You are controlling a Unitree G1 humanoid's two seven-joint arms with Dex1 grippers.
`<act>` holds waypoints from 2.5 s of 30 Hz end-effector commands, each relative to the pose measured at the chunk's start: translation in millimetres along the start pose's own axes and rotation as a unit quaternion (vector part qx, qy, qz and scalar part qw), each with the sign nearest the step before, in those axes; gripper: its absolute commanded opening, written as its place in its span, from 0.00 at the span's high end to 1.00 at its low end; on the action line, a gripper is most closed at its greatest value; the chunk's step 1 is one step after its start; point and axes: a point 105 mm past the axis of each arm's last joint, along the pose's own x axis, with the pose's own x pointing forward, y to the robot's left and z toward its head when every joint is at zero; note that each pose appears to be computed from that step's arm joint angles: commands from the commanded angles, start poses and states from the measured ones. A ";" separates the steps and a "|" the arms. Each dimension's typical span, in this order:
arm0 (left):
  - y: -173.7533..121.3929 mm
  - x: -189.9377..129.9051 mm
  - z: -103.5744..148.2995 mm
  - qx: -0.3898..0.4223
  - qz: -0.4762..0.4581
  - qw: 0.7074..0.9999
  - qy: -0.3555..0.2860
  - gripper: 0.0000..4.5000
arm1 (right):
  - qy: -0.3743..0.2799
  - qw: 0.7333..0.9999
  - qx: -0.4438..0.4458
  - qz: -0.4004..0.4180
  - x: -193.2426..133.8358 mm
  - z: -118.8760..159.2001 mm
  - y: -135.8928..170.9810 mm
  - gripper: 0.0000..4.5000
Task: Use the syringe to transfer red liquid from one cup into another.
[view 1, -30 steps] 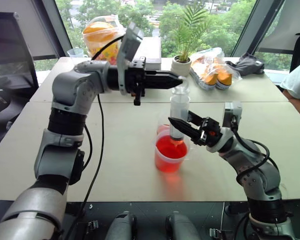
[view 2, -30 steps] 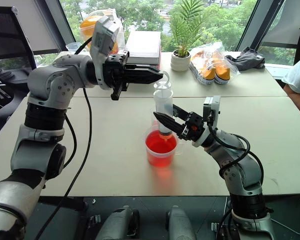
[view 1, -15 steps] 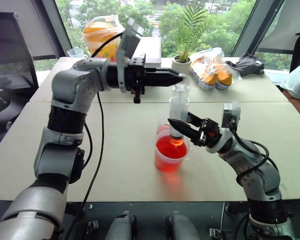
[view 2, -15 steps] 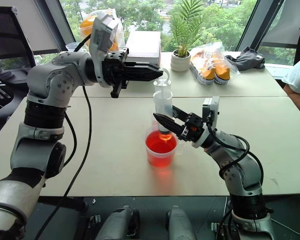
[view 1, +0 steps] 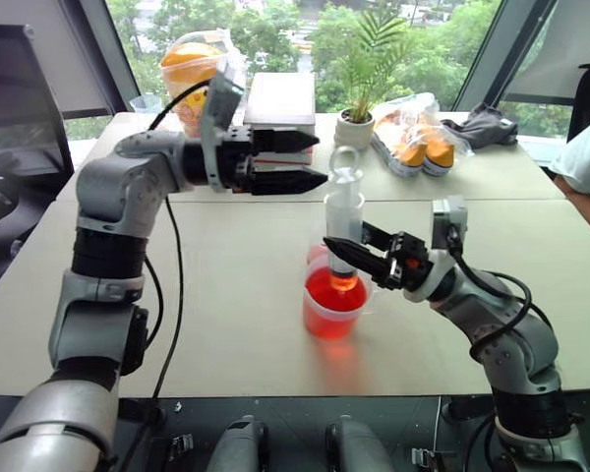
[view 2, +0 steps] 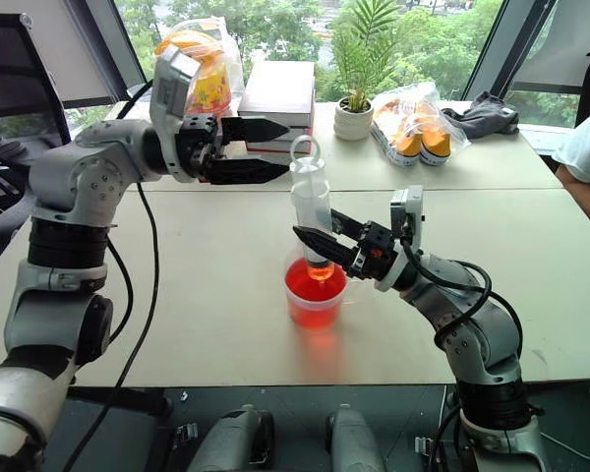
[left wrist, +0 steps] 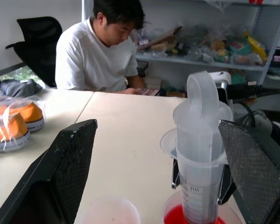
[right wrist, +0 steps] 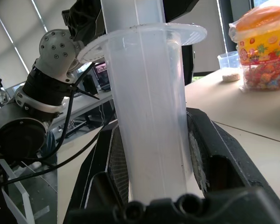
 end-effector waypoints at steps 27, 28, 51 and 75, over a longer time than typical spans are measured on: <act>17.0 -10.0 28.2 0.052 0.118 0.991 -0.042 0.02 | -0.085 0.994 -0.067 -0.027 47.9 9.4 -79.1 0.69; 21.6 -6.2 30.4 0.054 0.121 0.990 -0.045 0.02 | -0.086 0.994 -0.067 -0.027 47.4 8.5 -78.1 0.69; 44.6 44.9 33.7 0.042 0.072 0.995 -0.058 0.99 | -0.073 0.993 -0.081 -0.045 37.3 1.7 -72.0 0.69; 25.9 55.7 -46.8 0.013 0.051 0.998 0.015 0.99 | -0.117 0.983 -0.132 -0.052 35.7 61.7 -67.3 0.69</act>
